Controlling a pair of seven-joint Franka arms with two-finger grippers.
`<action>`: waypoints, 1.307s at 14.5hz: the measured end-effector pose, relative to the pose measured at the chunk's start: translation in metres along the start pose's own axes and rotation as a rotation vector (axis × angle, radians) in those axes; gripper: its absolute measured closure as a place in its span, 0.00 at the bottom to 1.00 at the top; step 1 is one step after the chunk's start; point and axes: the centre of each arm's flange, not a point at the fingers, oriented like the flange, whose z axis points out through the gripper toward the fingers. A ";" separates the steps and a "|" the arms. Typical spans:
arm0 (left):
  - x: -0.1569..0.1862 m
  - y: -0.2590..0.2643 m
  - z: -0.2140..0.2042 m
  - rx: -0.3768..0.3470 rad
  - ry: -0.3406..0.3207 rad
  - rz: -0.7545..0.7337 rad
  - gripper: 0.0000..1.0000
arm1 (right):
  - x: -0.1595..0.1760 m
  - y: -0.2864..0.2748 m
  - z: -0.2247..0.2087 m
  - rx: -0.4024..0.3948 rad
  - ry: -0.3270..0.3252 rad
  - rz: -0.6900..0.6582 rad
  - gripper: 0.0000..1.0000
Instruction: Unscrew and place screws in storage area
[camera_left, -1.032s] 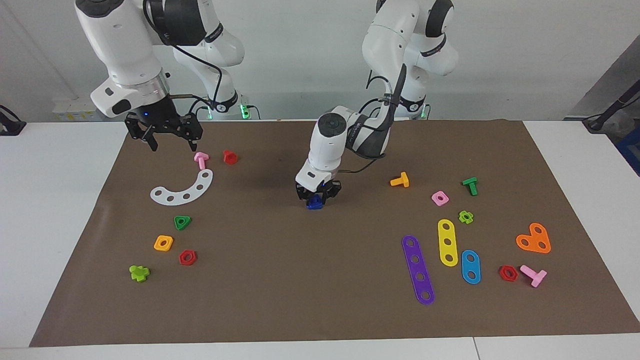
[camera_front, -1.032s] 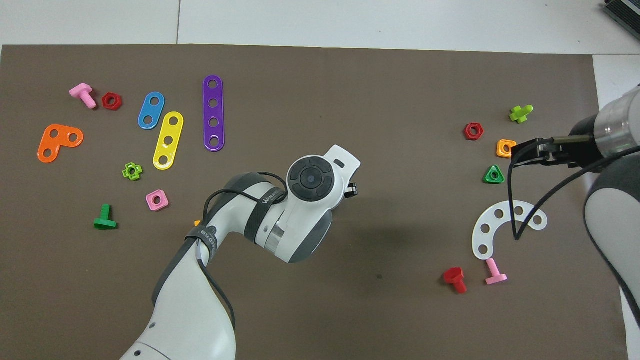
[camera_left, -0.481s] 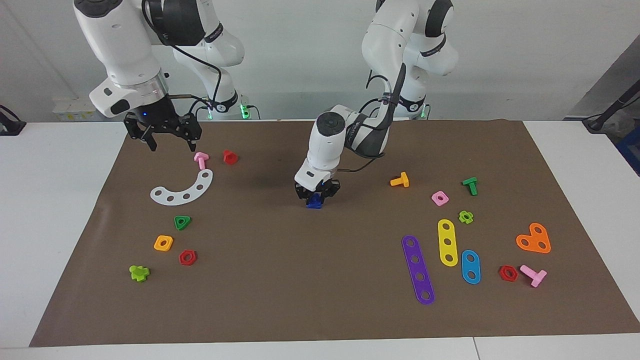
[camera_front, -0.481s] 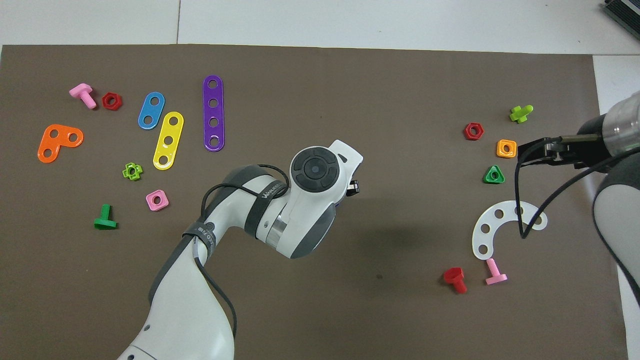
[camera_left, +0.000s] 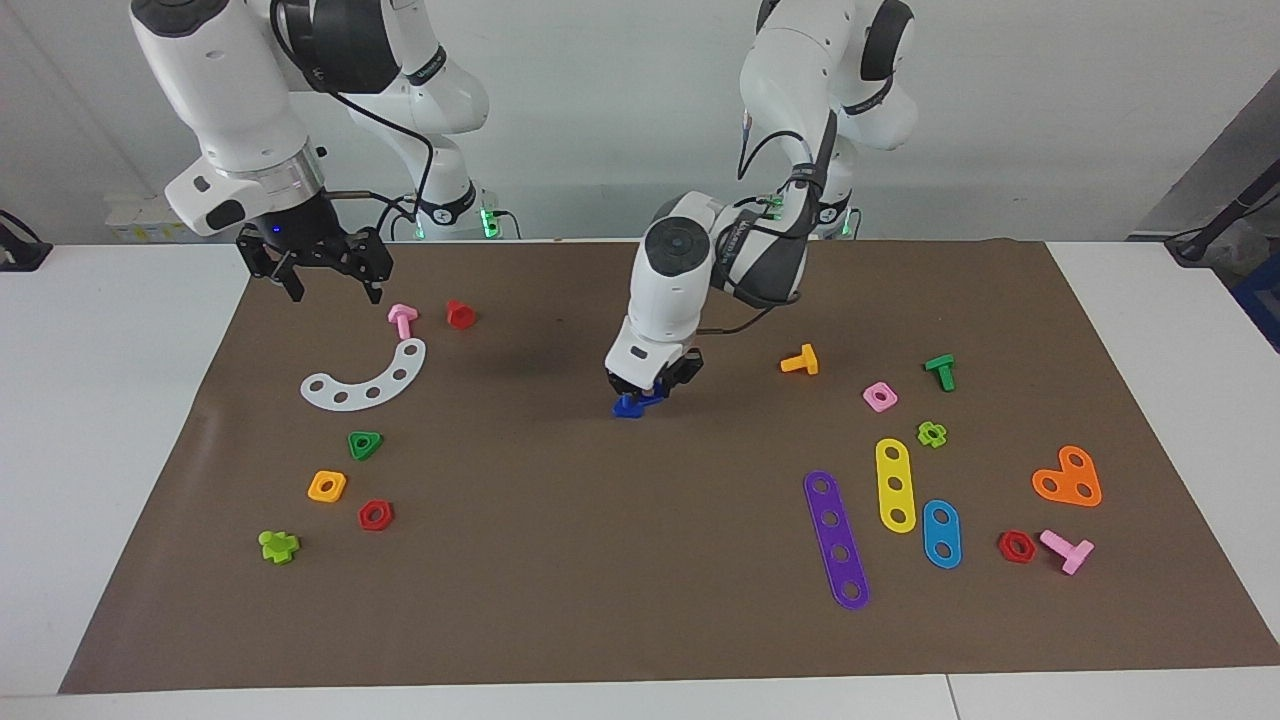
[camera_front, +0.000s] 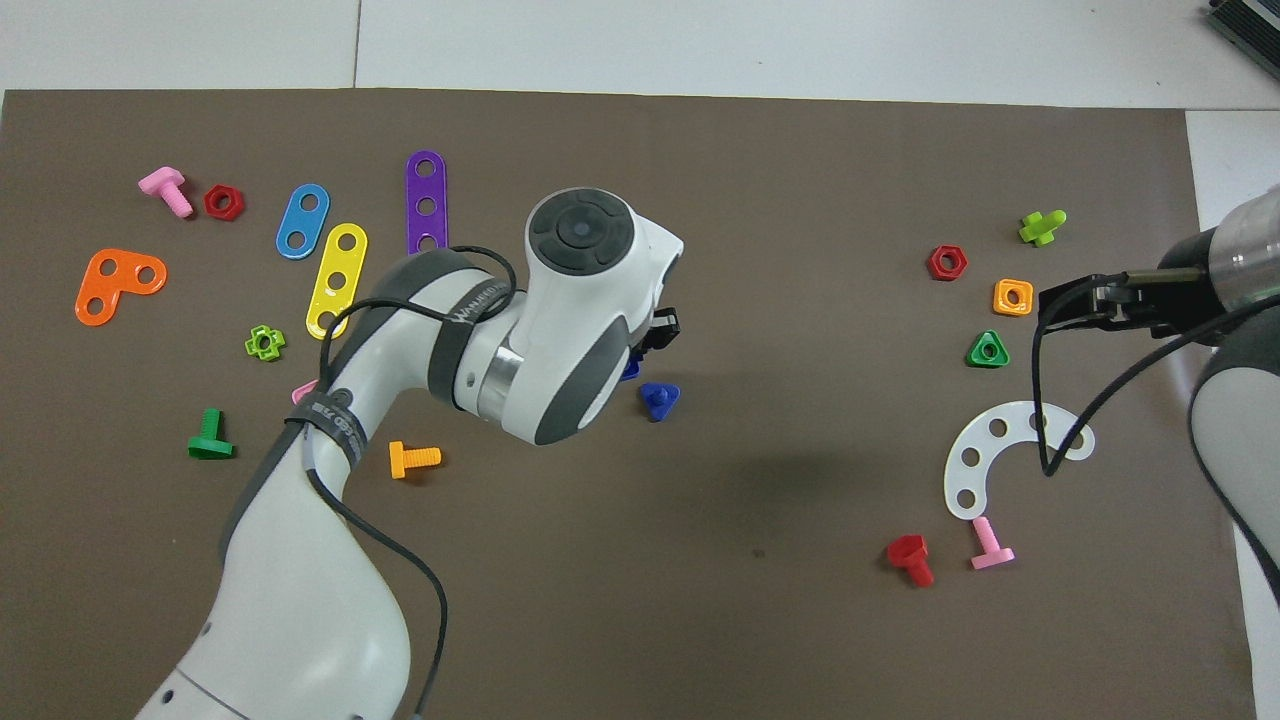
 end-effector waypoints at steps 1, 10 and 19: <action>0.019 -0.020 -0.005 -0.004 0.003 0.009 0.53 | 0.000 -0.002 0.000 0.000 0.001 -0.004 0.00; 0.083 -0.178 0.054 0.027 -0.122 0.303 0.53 | 0.003 -0.101 0.025 0.024 0.062 -0.009 0.01; 0.069 -0.226 0.072 0.052 -0.152 0.379 0.53 | 0.003 -0.272 0.114 0.054 0.087 0.027 0.03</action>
